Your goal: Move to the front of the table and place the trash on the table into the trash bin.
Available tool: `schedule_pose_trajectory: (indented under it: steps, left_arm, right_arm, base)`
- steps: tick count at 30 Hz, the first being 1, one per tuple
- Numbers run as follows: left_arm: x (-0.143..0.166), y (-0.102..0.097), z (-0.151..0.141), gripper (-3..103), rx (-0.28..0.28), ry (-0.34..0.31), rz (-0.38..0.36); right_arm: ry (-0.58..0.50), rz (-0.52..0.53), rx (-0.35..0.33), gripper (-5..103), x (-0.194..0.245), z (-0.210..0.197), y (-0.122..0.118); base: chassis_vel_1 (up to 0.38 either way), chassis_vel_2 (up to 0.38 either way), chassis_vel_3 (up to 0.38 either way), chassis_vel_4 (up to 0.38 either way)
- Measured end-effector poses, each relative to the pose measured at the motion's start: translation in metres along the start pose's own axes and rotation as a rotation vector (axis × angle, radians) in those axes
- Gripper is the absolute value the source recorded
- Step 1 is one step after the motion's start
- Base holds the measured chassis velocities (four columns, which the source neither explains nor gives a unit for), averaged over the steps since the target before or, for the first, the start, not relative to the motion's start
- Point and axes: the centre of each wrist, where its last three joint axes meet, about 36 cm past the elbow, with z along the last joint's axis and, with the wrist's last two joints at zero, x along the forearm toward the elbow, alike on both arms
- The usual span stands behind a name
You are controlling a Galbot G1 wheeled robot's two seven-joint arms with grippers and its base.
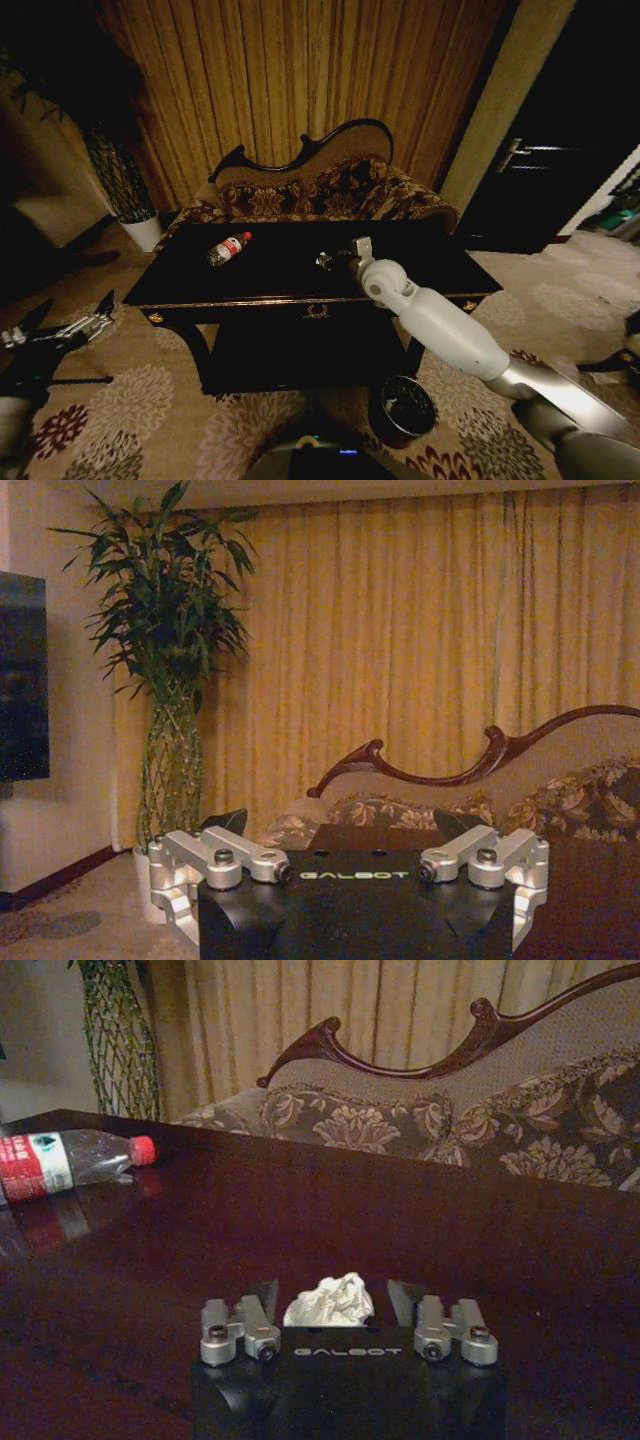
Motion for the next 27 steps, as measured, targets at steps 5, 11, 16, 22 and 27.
schedule_pose_trajectory:
  steps: [5, 11, 16, 22, 27]
  left_arm:
    - [0.001, 0.001, 0.0, 100, -0.004, 0.004, -0.005]
    - [0.003, 0.003, -0.002, 100, -0.009, 0.0, -0.011]
    - [0.004, 0.005, -0.003, 100, -0.009, -0.006, -0.013]
    - [0.006, 0.007, -0.005, 100, -0.013, -0.013, -0.015]
    - [0.006, 0.007, -0.005, 100, -0.013, -0.015, -0.013]
  right_arm:
    - [0.01, -0.004, 0.003, 85, -0.001, 0.003, 0.001]
    - [0.026, -0.008, 0.003, 98, -0.006, 0.009, 0.004]
    - [0.031, -0.007, 0.01, 84, -0.01, 0.011, 0.006]
    - [0.025, 0.004, 0.014, 56, -0.012, 0.008, 0.004]
    - [0.023, 0.01, 0.012, 40, -0.012, 0.008, 0.002]
  base:
    - [0.0, 0.0, 0.0, 0.0]
    - [0.0, 0.0, 0.0, 0.0]
    - [0.0, 0.0, 0.0, 0.0]
    - [0.0, 0.0, 0.0, 0.0]
    - [0.0, 0.0, 0.0, 0.0]
